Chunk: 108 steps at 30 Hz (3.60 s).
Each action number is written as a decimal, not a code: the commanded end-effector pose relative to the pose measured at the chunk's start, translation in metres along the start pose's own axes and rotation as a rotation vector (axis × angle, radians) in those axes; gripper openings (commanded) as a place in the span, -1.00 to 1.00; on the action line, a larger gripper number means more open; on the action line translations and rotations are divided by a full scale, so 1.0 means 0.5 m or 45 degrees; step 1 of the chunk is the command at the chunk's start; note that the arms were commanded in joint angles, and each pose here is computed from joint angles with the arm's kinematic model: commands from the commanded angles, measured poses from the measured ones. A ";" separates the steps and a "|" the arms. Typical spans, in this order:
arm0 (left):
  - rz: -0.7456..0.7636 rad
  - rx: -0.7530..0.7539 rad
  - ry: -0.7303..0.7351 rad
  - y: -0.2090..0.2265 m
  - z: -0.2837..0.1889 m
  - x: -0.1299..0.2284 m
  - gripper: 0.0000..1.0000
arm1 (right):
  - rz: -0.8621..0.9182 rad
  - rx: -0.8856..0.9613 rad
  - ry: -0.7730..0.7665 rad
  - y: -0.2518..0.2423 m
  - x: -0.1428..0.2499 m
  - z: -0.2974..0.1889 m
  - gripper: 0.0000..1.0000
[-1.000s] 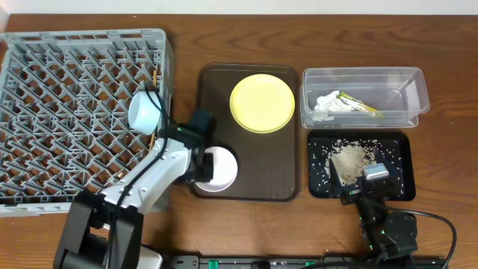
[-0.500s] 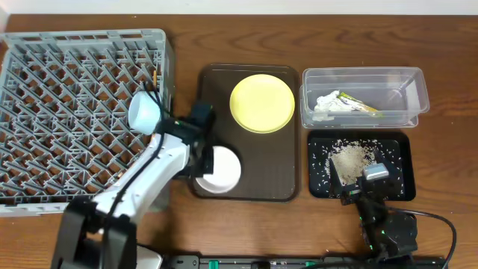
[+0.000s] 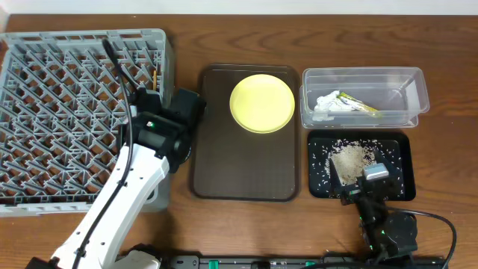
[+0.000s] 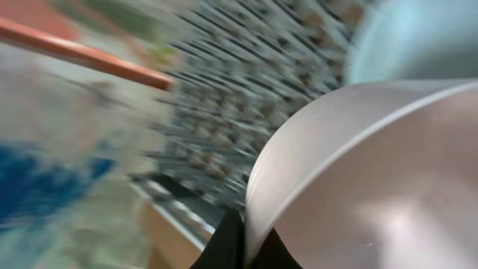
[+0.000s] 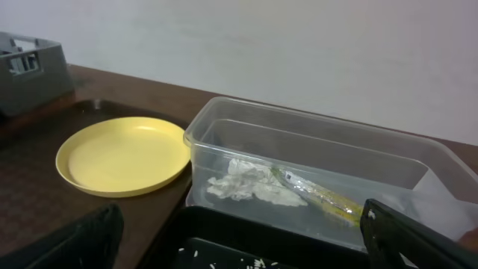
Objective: Sort waste into correct bins and load items into the dishwasher
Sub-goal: 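Lift the pink bowl and place it upright in the dish rack, then move the left gripper to the yellow plate and grasp its edge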
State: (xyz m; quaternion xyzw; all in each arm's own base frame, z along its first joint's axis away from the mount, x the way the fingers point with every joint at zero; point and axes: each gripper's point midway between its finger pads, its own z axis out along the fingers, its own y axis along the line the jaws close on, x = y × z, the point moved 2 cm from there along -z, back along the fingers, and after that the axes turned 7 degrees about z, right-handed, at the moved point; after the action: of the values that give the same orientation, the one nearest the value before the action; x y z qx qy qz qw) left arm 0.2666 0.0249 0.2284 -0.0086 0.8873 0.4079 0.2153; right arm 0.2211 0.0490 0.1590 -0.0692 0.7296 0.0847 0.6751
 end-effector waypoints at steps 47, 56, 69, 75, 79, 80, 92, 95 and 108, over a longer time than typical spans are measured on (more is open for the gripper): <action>0.124 -0.251 0.173 -0.037 0.144 0.063 -0.88 | -0.013 -0.002 0.000 0.000 0.002 0.000 0.98; 0.146 -0.255 0.180 -0.035 0.141 0.067 -0.88 | -0.013 -0.002 0.000 0.000 0.002 0.000 0.99; 0.085 -0.043 0.316 -0.086 0.136 0.116 -0.88 | -0.013 -0.002 0.000 0.000 0.002 0.000 0.99; 0.094 0.089 0.403 -0.114 0.128 0.140 -0.81 | -0.013 -0.002 0.000 0.000 0.002 0.000 0.98; 0.117 0.143 0.459 -0.120 0.119 0.155 -0.66 | -0.012 -0.002 0.000 0.000 0.002 0.000 0.98; 0.106 0.181 0.472 -0.128 0.116 0.156 -0.66 | -0.013 -0.002 0.000 0.000 0.002 0.000 0.99; 0.028 0.729 0.601 -0.192 0.012 0.114 0.38 | -0.013 -0.002 0.000 0.000 0.002 0.000 0.99; -0.022 0.829 0.565 -0.179 -0.027 0.069 0.43 | -0.013 -0.002 0.000 0.000 0.002 0.000 0.98; -0.162 1.392 0.167 -0.254 -0.124 -0.109 0.95 | -0.013 -0.002 0.000 0.000 0.002 0.000 0.98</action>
State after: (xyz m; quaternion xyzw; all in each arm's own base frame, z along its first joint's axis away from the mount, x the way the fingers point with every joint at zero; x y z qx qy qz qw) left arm 0.3097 -0.0972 0.1909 -0.0038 0.9863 -0.0800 0.1440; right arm 0.2211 0.0490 0.1590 -0.0692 0.7296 0.0847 0.6751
